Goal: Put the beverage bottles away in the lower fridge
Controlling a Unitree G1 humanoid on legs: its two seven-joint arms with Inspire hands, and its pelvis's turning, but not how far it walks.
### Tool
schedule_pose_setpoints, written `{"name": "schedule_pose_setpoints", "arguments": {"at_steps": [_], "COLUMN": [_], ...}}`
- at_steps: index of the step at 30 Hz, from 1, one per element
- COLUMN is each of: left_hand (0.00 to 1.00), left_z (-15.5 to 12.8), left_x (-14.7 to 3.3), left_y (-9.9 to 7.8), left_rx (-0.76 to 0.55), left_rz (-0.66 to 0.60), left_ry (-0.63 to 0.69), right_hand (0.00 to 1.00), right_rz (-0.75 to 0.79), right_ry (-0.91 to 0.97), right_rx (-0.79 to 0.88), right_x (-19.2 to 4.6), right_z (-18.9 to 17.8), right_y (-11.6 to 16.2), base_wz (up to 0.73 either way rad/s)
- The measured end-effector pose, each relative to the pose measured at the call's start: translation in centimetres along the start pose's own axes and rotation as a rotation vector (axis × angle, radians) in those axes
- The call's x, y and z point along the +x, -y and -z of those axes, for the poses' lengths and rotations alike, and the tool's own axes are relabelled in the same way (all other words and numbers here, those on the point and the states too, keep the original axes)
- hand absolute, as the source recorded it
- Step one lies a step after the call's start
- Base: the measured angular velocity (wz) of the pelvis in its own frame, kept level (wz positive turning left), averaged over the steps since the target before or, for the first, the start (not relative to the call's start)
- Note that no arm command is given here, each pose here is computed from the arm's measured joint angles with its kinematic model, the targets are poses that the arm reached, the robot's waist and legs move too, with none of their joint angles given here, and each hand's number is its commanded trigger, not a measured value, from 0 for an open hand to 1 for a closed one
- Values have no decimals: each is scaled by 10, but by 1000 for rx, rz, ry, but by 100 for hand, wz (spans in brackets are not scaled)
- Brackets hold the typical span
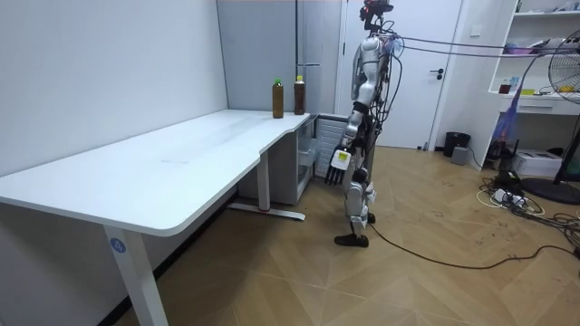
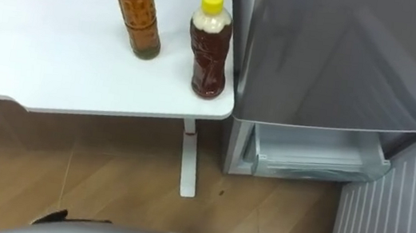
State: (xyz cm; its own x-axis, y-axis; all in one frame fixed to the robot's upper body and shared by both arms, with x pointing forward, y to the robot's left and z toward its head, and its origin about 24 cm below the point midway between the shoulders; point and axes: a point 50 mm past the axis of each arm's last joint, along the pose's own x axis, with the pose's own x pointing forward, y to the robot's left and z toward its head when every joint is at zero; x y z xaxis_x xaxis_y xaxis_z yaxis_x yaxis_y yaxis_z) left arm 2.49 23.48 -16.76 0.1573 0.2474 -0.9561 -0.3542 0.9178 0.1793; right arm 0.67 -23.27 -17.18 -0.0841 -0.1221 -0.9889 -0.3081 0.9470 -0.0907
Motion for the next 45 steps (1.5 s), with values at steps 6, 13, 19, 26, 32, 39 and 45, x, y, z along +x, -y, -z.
{"name": "schedule_pose_setpoints", "arguments": {"at_steps": [6,13,19,26,32,39,45], "left_hand": [0,0,0,0,0,0,0], "left_z": [21,19,-25,-105,-148,-179,-200], "left_x": [-3,-4,-9,-39,-76,-118,-157], "left_y": [-19,-25,-33,-48,-56,-56,-51], "left_rx": [-307,-730,-908,-993,-992,-913,-852], "left_rz": [-109,-195,-264,-342,-410,-457,-426], "left_ry": [-76,-90,48,398,656,935,1175], "right_hand": [0,0,0,0,0,0,0], "right_rz": [7,16,43,88,90,75,64], "right_ry": [-20,-15,6,68,81,91,89], "right_rx": [48,75,51,32,32,30,26], "right_x": [1,1,0,-2,-2,-1,-1], "right_z": [5,7,4,1,2,5,8], "right_y": [1,2,5,11,11,6,5], "base_wz": [11,12,-1,-1,-1,3,3]}}
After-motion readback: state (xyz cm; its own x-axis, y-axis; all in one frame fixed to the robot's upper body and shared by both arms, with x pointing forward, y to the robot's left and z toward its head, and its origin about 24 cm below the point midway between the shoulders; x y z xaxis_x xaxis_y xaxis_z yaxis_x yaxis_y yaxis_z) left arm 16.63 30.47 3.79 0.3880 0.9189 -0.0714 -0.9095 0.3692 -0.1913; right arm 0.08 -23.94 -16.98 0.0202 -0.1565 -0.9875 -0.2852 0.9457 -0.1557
